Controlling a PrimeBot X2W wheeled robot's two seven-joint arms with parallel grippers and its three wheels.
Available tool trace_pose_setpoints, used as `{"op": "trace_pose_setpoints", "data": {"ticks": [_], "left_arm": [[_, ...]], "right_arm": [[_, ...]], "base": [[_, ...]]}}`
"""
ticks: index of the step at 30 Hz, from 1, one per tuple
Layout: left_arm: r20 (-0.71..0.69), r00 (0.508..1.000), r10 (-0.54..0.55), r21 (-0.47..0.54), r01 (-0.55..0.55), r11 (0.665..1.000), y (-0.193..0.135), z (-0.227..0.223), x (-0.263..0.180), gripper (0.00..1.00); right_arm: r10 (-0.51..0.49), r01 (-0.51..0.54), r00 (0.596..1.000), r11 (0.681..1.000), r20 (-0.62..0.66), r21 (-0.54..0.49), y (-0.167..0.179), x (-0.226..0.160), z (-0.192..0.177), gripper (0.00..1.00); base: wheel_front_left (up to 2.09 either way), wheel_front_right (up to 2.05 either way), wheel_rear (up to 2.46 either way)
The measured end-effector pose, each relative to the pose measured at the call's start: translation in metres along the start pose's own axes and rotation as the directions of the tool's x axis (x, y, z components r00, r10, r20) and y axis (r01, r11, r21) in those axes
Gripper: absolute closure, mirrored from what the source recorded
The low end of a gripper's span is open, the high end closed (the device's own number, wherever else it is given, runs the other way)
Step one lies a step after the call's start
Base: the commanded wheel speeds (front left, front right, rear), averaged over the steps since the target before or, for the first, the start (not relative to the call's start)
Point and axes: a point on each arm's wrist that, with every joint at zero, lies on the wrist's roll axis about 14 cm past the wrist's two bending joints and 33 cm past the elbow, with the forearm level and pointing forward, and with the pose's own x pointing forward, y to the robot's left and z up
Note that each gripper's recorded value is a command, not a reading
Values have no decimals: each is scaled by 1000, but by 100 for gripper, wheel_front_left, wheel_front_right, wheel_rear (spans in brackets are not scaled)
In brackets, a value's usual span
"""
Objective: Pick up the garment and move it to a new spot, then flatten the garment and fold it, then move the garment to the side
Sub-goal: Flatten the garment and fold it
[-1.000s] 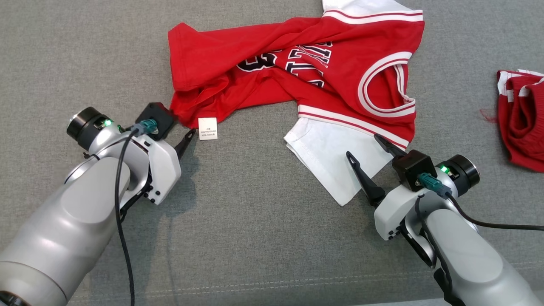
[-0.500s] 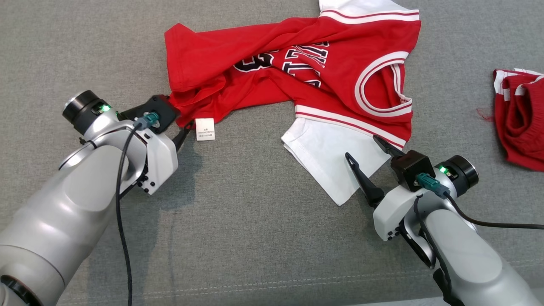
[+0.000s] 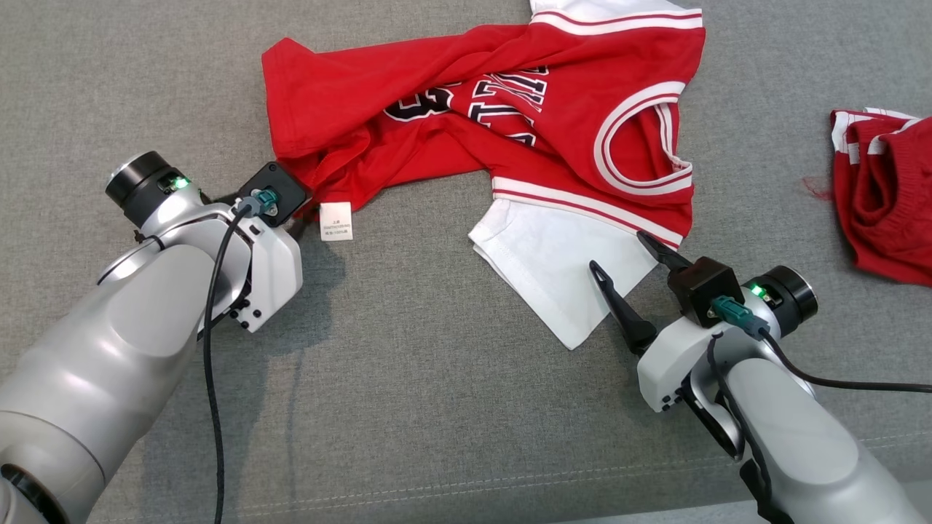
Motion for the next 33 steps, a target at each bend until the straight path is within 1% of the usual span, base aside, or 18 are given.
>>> {"op": "trace_pose_setpoints", "data": {"ticks": [1,2,8,12,15,17,20,22,24,27,30,31,33], "left_arm": [[0,1000,0,-4,0,1000,0,0,0,93],[-1,1000,1,-10,-1,1000,1,-1,0,100],[10,1000,17,-50,-17,999,5,-1,-5,100],[86,994,74,-138,-62,989,18,11,-11,100],[138,978,159,-229,-125,965,35,21,-20,100],[150,962,227,-306,-173,936,45,20,-28,100],[116,951,286,-395,-220,892,42,1,-40,100],[87,941,327,-461,-253,850,37,-12,-49,100],[86,919,384,-518,-288,805,40,-14,-60,100],[91,884,459,-588,-324,741,43,-13,-78,100],[62,861,505,-636,-356,684,33,-28,-97,100],[62,861,505,-636,-356,684,33,-28,-97,100],[33,851,524,-656,-377,653,24,-43,-109,100]], "right_arm": [[-1,1,1000,1000,0,1,0,0,0,0],[-3,3,1000,1000,0,2,-1,0,0,0],[0,0,1000,1000,6,3,0,2,2,0],[6,-6,1000,1000,19,3,2,4,7,0],[15,-15,999,1000,43,2,6,5,14,0],[23,-24,998,1000,50,9,11,4,15,0],[39,-39,998,999,54,14,18,3,16,0],[48,-49,997,999,63,16,22,2,17,0],[60,-61,996,998,67,13,27,2,19,0],[82,-83,993,996,85,13,36,0,25,0],[117,-117,990,993,81,-3,47,-6,23,0],[117,-117,990,993,81,-3,47,-6,23,0],[144,-144,986,990,84,-8,56,-10,23,0]], "base": [[0,0,0],[0,0,0],[0,0,0],[0,0,0],[0,0,0],[0,0,0],[0,0,0],[0,0,0],[0,0,0],[0,0,0],[0,0,0],[0,0,0],[0,0,0]]}}
